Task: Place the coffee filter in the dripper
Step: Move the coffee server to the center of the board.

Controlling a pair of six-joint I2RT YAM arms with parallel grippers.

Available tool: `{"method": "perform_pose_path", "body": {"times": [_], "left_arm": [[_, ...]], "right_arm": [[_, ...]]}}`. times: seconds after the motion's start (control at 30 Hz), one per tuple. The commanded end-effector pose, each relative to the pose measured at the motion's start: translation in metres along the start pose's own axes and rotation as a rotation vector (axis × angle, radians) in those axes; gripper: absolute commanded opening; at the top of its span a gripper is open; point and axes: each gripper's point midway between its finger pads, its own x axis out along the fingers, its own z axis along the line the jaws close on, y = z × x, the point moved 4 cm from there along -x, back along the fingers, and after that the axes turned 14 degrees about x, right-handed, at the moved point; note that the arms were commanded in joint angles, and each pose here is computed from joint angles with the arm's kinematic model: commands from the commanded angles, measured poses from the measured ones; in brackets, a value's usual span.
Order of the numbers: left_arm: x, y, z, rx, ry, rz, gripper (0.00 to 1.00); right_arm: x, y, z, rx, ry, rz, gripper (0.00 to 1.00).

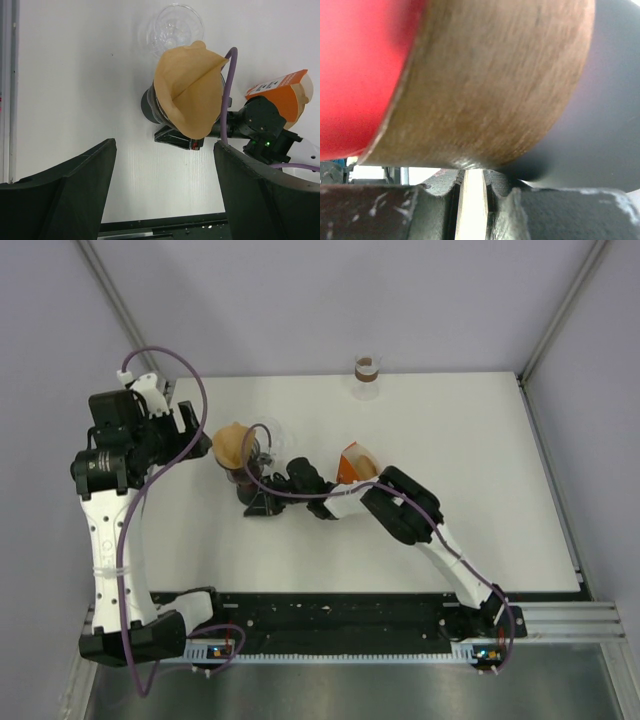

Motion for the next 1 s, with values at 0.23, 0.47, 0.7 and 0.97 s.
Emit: {"method": "perform_pose_path", "body": {"times": [0.23, 0.47, 0.7, 0.97], "left_arm": [[-0.005, -0.012, 0.001, 0.017, 0.001, -0.035, 0.85], [-0.006, -0.014, -0.001, 0.015, 0.017, -0.041, 0.86], [-0.006, -0.017, -0.002, 0.02, 0.025, -0.048, 0.86], [-0.006, -0.018, -0.004, 0.038, 0.044, -0.053, 0.88]], "right_arm": [[-0.002, -0.019, 0.03, -0.043, -0.06, 0.001, 0.22], [-0.034, -0.02, 0.036, -0.011, 0.044, -0.054, 0.3], [-0.066, -0.015, 0.056, -0.002, 0.084, -0.064, 0.38], [-0.121, -0.004, 0.082, -0.05, 0.238, -0.048, 0.43]]}}
